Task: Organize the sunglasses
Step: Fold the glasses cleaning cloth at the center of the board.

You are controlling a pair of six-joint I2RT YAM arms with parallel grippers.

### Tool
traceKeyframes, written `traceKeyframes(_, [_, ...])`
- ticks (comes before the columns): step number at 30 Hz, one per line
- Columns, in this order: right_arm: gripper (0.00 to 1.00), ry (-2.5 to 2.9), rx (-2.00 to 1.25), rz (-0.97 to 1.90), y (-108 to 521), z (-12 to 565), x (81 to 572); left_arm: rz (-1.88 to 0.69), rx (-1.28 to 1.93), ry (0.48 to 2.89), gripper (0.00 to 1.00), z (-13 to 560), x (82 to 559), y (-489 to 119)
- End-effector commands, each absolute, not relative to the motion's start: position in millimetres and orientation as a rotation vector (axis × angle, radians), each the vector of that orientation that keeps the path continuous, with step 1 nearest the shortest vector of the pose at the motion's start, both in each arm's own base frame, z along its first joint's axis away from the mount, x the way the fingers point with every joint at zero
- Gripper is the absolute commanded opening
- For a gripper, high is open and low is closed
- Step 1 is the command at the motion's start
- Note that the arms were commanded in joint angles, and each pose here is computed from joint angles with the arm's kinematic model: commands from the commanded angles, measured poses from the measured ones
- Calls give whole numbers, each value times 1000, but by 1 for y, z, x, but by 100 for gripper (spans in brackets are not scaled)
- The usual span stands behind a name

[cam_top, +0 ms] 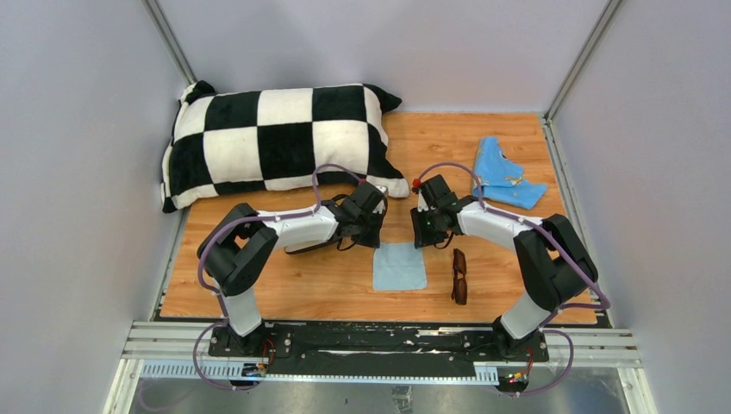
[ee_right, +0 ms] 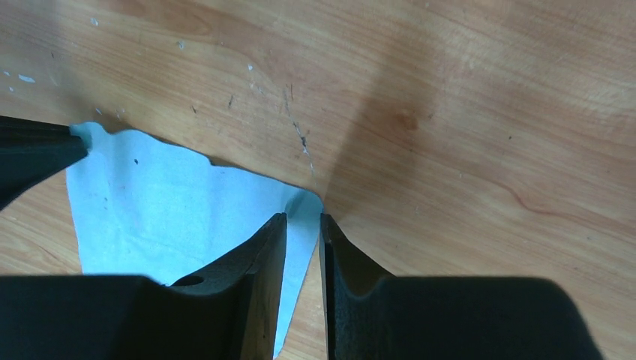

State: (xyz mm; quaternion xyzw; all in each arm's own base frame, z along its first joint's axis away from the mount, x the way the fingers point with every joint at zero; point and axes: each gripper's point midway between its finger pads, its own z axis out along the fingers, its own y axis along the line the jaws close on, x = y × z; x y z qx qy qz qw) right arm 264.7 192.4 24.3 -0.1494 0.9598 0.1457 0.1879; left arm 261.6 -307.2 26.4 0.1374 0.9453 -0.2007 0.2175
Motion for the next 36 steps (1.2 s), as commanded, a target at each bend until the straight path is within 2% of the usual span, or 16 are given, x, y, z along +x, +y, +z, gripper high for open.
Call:
traceKeyframes(1, [27, 2701, -424, 418, 194, 26, 274, -565, 482, 2631, 0, 23, 265, -313])
traceKeyframes(4, [20, 2704, -407, 429, 196, 26, 273, -547, 487, 2650, 0, 20, 268, -310])
traceKeyframes(11, [17, 2714, -392, 385, 190, 23, 273, -591, 491, 2648, 0, 21, 267, -313])
traceKeyframes(15, [0, 2706, -372, 352, 187, 24, 277, -571, 478, 2641, 0, 25, 269, -309])
traceKeyframes(36, [0, 2629, -290, 454, 189, 48, 264, -641, 493, 2604, 0, 47, 256, -305])
